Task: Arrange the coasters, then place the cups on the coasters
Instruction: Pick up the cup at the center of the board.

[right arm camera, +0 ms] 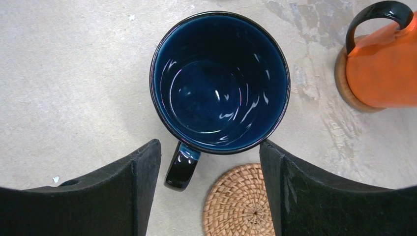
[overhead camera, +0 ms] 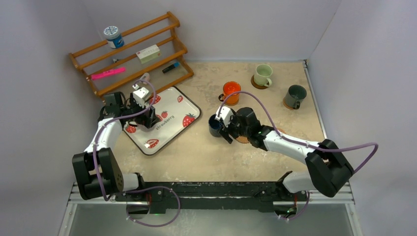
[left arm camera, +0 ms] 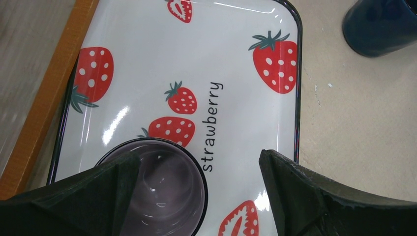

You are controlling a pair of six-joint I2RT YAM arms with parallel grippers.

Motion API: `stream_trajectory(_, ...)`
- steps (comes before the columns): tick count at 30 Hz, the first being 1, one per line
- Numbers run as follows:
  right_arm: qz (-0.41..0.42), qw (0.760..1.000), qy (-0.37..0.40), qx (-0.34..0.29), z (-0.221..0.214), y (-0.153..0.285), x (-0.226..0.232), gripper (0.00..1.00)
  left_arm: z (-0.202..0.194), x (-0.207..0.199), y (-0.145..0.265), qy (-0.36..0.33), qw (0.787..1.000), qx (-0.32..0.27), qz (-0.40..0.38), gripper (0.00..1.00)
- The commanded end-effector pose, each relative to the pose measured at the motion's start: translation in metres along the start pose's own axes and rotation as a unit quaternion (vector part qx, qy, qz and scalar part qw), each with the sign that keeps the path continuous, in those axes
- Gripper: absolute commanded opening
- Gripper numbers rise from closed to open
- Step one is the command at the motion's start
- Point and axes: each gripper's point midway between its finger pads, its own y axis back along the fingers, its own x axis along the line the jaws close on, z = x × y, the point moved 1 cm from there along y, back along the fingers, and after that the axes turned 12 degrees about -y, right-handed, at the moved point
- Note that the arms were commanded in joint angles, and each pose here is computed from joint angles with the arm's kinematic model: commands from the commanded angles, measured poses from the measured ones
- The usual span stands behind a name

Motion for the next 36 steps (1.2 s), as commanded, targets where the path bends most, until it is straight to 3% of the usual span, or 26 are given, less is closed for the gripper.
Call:
stream_trajectory(1, 0.004, 1.000, -0.019, -0.023, 0.009, -0.004, -0.001, 0.73, 0.011, 0.005, 0.003, -0.011, 1.000, -0.022, 0.013, 1.00)
stream_trajectory(31, 0.000, 0.998, -0.044, -0.047, 0.013, -0.010, -0.008, 0.37, 0.012, 0.000, 0.006, -0.023, 0.999, -0.027, 0.013, 1.00)
stream_trajectory(36, 0.005, 0.998, -0.043, -0.051, 0.015, -0.008, -0.006, 0.24, 0.010, -0.001, 0.004, -0.020, 0.999, -0.024, 0.008, 1.00)
